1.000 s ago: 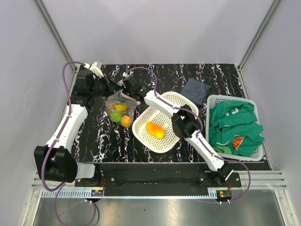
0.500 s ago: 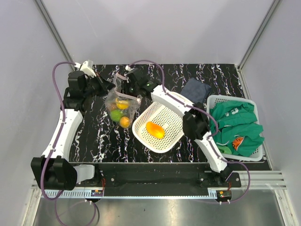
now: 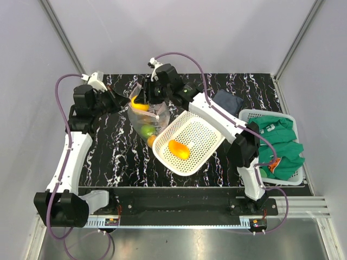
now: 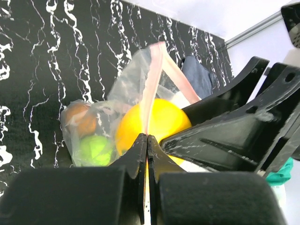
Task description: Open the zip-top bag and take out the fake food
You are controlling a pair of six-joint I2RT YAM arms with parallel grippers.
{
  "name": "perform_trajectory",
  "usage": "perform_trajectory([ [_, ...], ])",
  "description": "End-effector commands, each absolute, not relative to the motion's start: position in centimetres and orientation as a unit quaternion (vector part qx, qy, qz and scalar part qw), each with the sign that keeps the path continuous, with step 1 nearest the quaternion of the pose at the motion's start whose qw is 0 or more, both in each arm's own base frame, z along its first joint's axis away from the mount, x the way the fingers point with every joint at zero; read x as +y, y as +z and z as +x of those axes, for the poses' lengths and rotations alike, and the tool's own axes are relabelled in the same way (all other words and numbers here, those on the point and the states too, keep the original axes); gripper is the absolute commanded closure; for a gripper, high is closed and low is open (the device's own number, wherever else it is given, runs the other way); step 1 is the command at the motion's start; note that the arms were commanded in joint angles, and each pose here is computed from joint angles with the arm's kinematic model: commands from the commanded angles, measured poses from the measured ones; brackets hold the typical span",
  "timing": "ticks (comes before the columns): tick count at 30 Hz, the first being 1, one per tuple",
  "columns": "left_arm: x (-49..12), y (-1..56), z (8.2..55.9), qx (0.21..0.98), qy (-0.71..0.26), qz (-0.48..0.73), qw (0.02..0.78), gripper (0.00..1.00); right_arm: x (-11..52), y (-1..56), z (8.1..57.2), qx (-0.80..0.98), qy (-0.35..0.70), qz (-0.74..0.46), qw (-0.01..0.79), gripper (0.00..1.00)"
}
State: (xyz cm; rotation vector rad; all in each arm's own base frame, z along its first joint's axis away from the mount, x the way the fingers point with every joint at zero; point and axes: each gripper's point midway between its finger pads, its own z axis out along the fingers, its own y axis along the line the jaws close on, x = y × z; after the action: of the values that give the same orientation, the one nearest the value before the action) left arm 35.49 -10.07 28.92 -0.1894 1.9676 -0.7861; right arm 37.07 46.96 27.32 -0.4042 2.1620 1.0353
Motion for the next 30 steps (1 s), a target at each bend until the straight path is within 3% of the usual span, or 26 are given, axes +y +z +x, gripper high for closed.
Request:
perform_trajectory([
  [1, -10.2, 30.8, 34.3, 0.794, -0.329, -0.060, 0.508, 1.00, 47.4, 35.7, 36.5, 0.774, 0.458, -0.166, 0.405, 1.00],
  [9, -8.5, 31.4, 34.6, 0.799, -0.281, -0.069, 0.527, 1.00, 42.6, 40.6, 35.0, 0.762, 0.420, -0.159, 0.467, 1.00],
  [14, -8.5, 31.9, 34.9, 0.794, -0.284, -0.070, 0.533, 1.00, 36.6, 39.0, 35.0, 0.782, 0.325, -0.124, 0.518, 1.00],
  [19, -8.8, 33.3, 34.9, 0.786, -0.292, -0.059, 0.542, 1.00, 29.9, 32.7, 34.9, 0.823, 0.221, -0.083, 0.517, 1.00],
  [24, -9.1, 34.4, 35.2, 0.777, -0.303, -0.057, 0.549, 1.00, 24.7, 24.3, 35.4, 0.867, 0.166, -0.034, 0.469, 1.00],
  [30, -9.4, 35.1, 36.0, 0.772, -0.315, -0.058, 0.549, 1.00, 23.6, 16.1, 35.4, 0.911, 0.136, 0.002, 0.389, 0.95],
])
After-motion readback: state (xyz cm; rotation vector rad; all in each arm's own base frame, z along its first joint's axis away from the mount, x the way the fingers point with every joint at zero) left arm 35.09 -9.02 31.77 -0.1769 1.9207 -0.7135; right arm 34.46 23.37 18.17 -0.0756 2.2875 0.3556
